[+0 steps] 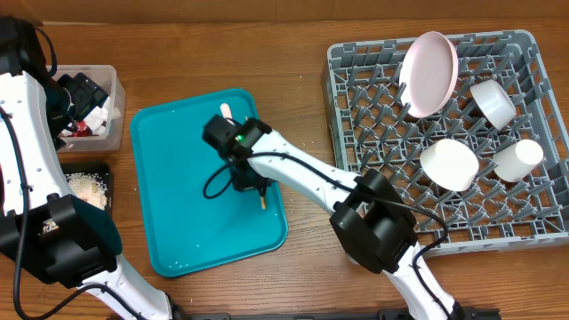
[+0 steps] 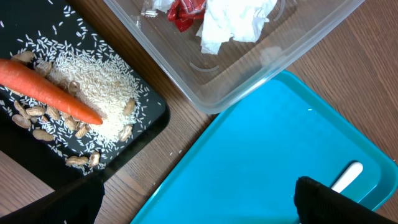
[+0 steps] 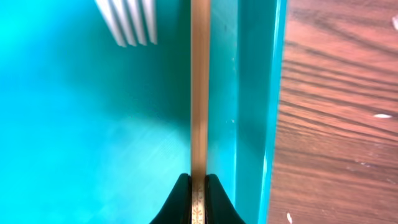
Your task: Sort waste into correct bins and load items into the dishwasher rack
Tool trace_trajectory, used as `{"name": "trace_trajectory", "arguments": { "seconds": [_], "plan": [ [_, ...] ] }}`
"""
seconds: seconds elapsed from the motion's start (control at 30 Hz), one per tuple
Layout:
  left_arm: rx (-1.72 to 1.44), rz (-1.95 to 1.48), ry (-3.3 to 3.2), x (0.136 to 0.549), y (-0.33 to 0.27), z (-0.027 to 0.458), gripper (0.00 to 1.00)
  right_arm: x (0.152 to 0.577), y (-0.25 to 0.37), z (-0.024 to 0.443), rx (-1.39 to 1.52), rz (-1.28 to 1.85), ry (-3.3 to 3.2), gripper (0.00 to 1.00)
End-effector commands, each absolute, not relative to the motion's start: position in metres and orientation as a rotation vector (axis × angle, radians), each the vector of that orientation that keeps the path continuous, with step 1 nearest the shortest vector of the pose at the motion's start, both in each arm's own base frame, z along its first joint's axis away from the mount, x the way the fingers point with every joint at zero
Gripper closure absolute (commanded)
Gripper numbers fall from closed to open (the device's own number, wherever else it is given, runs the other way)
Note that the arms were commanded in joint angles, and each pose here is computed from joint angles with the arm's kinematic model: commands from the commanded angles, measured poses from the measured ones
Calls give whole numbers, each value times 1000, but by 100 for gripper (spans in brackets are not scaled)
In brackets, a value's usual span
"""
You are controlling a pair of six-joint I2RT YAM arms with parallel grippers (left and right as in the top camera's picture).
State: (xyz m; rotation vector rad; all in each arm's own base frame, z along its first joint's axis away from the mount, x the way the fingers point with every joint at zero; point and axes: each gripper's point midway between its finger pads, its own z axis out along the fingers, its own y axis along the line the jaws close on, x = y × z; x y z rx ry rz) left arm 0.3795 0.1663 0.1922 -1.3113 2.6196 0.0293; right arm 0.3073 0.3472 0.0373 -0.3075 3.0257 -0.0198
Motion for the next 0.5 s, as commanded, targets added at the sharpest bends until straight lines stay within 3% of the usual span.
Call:
{"name": "trace_trajectory", "arguments": {
  "seconds": [0.0,0.17,0.47],
  "plan": [
    [-1318,12,2580,380,165,205,0,326,358,94,-308,117,2928,96],
    [-1319,12,2580,380,165,205,0,346,339,158,-290,197,2836,96],
    [-1318,12,2580,380,165,205,0,404,207,216,-46,74,2758,96]
  ]
}}
